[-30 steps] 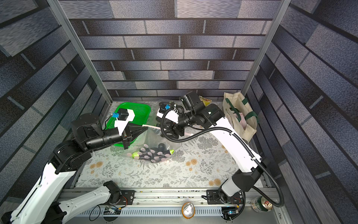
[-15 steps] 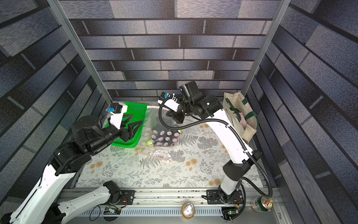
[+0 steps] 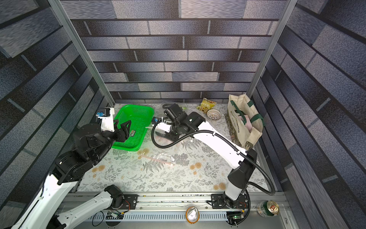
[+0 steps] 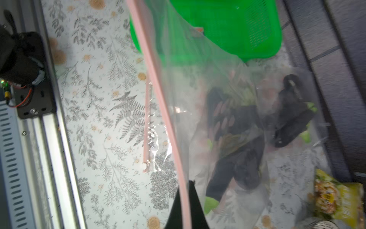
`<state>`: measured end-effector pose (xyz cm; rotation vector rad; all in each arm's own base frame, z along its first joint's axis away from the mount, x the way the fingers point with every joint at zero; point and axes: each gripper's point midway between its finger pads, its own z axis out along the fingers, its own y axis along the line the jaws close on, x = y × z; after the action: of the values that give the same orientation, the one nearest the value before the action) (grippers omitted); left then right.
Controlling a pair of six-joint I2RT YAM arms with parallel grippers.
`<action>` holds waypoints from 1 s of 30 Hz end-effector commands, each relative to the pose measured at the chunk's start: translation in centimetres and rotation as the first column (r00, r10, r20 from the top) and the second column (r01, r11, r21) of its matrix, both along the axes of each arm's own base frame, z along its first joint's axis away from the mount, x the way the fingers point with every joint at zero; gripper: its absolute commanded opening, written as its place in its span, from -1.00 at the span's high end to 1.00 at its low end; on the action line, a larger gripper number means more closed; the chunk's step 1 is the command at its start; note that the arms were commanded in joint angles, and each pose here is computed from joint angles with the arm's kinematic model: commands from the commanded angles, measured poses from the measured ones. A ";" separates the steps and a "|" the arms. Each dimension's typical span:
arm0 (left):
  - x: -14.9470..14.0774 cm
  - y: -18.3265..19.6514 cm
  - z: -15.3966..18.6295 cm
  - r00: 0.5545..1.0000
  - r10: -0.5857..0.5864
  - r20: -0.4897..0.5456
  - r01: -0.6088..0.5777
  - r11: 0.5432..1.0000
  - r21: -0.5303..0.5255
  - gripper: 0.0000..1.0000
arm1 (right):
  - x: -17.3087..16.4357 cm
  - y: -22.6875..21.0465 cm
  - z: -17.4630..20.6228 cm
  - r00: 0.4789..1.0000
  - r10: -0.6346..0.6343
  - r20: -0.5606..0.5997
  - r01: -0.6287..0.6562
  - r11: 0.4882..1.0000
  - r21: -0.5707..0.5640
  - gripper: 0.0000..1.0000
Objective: Place the eggplant in a zip-top bag and seal the zipper
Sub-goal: Place the eggplant in the zipper food storage bag.
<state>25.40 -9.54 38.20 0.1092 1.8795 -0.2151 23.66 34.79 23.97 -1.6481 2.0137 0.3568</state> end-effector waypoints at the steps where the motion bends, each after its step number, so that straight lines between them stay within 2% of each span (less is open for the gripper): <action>1: 0.4 -0.5 -2.8 0.996 0.022 -0.081 -0.029 0.996 -0.086 -0.30 | -3.1 2.1 -3.5 0.991 0.018 -0.130 -0.010 0.998 0.064 0.75; 4: 0.8 -1.7 -5.2 0.990 -0.001 -0.140 -0.021 0.988 -0.150 -0.30 | -5.9 3.5 -6.1 0.958 0.046 -0.281 -0.011 0.992 0.125 0.14; 5: 1.0 -2.2 -6.1 0.988 -0.015 -0.157 -0.013 0.984 -0.179 -0.30 | -6.4 3.8 -6.3 0.947 0.050 -0.319 -0.003 0.989 0.148 0.00; 7: 1.3 -3.0 -7.8 0.982 -0.032 -0.189 -0.013 0.973 -0.231 -0.29 | -7.3 4.1 -5.6 0.931 0.071 -0.359 0.002 0.980 0.198 -0.14; 10: 1.6 -4.2 -10.3 0.970 -0.057 -0.237 -0.014 0.958 -0.288 -0.25 | -7.7 3.5 -2.9 0.932 0.077 -0.353 0.025 0.961 0.274 -0.34; 12: 1.8 -4.9 -11.7 0.961 -0.076 -0.265 -0.011 0.951 -0.309 -0.22 | -6.2 2.1 -1.4 0.932 0.001 -0.362 0.121 0.941 0.316 -0.37; 13: 2.0 -5.4 -12.4 0.957 -0.087 -0.278 -0.006 0.948 -0.318 -0.21 | -4.7 1.0 -1.2 0.917 -0.075 -0.391 0.216 0.919 0.330 -0.38; 14: 2.1 -5.8 -13.1 0.952 -0.095 -0.291 -0.004 0.947 -0.321 -0.20 | -3.0 -0.3 -1.4 0.890 -0.162 -0.426 0.320 0.888 0.330 -0.40; 15: 2.2 -6.1 -13.9 0.946 -0.101 -0.309 -0.003 0.948 -0.319 -0.20 | -1.0 -2.2 -2.1 0.834 -0.273 -0.479 0.453 0.836 0.311 -0.43; 16: 2.4 -6.5 -14.7 0.940 -0.105 -0.324 -0.002 0.950 -0.313 -0.20 | 1.0 -4.5 -3.6 0.750 -0.389 -0.536 0.589 0.761 0.272 -0.47; 17: 2.5 -6.8 -15.4 0.936 -0.105 -0.337 -0.005 0.951 -0.310 -0.22 | 2.1 -6.1 -4.7 0.683 -0.459 -0.568 0.669 0.706 0.234 -0.51; 18: 2.7 -7.3 -16.1 0.931 -0.113 -0.347 -0.001 0.950 -0.311 -0.27 | 3.1 -8.7 -7.3 0.557 -0.553 -0.620 0.775 0.613 0.150 -0.57; 19: 3.0 -7.7 -16.9 0.925 -0.119 -0.360 0.001 0.950 -0.313 -0.33 | 3.7 -10.4 -8.7 0.468 -0.592 -0.656 0.833 0.544 0.103 -0.60; 21: 3.6 -8.3 -18.4 0.911 -0.124 -0.392 -0.003 0.951 -0.309 -0.36 | 4.2 -12.4 -10.8 0.345 -0.619 -0.705 0.893 0.448 0.044 -0.66; 22: 3.8 -8.8 -19.1 0.901 -0.137 -0.413 0.003 0.951 -0.308 -0.36 | 4.3 -12.9 -11.6 0.306 -0.623 -0.720 0.910 0.413 0.030 -0.68; 24: 4.3 -9.4 -20.1 0.883 -0.140 -0.447 0.004 0.957 -0.291 -0.36 | 4.4 -13.2 -12.9 0.275 -0.633 -0.724 0.924 0.383 0.015 -0.71; 30: 5.4 -9.8 -22.3 0.862 -0.113 -0.494 -0.036 0.959 -0.282 -0.42 | 5.4 -11.8 -15.6 0.216 -0.595 -0.774 0.932 0.363 -0.019 -0.71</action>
<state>29.90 -18.81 14.75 -0.0801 2.3955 -0.5328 27.64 21.45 7.96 0.0496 2.7410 0.9424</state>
